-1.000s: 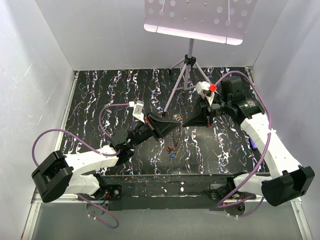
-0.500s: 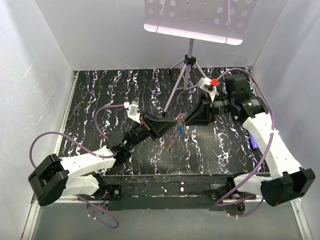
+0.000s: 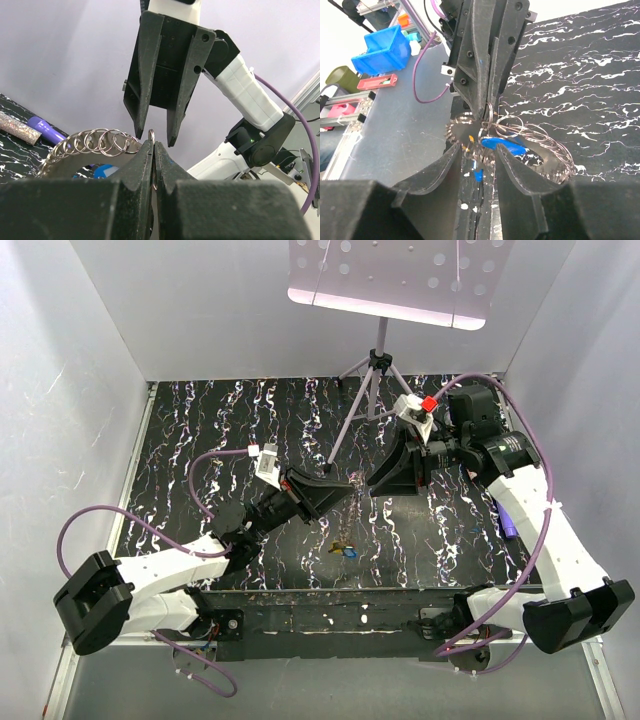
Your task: Put the keys on the keyring
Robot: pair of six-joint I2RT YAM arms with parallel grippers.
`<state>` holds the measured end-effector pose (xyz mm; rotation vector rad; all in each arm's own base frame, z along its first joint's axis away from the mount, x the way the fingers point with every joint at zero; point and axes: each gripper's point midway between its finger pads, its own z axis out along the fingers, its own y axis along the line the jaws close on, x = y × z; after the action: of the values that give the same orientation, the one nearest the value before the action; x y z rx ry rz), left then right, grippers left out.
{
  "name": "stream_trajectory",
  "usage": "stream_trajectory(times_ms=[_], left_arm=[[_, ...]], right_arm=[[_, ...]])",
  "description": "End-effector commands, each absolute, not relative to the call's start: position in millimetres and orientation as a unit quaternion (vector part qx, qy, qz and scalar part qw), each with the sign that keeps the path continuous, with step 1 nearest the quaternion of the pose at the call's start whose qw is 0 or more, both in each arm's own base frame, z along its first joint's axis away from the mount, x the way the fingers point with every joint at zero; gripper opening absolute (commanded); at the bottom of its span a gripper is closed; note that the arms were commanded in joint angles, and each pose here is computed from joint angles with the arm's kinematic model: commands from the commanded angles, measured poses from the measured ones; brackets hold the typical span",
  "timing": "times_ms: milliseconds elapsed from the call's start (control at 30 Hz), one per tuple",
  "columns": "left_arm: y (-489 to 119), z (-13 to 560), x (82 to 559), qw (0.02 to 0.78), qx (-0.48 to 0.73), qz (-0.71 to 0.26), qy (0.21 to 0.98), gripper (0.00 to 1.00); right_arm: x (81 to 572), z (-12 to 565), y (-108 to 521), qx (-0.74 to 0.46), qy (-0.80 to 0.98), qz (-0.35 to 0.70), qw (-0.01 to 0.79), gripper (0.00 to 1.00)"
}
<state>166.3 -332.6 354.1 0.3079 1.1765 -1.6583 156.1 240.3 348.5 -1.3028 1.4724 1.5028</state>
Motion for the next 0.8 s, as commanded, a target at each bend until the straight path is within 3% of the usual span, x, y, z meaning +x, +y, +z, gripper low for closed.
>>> stream_trajectory(times_ms=[0,267,767], left_arm=[[-330,378,159,0.526,0.14,-0.704,0.456,0.0],[-332,376,159,0.522,0.139,-0.707,0.456,0.0],[-329,378,159,0.527,0.134,-0.709,0.45,0.0]], right_arm=[[157,369,243,-0.51,0.549,0.563,0.349,0.42],[153,365,253,-0.503,0.553,0.578,0.327,0.41],[153,350,259,-0.497,0.567,0.578,0.312,0.3]])
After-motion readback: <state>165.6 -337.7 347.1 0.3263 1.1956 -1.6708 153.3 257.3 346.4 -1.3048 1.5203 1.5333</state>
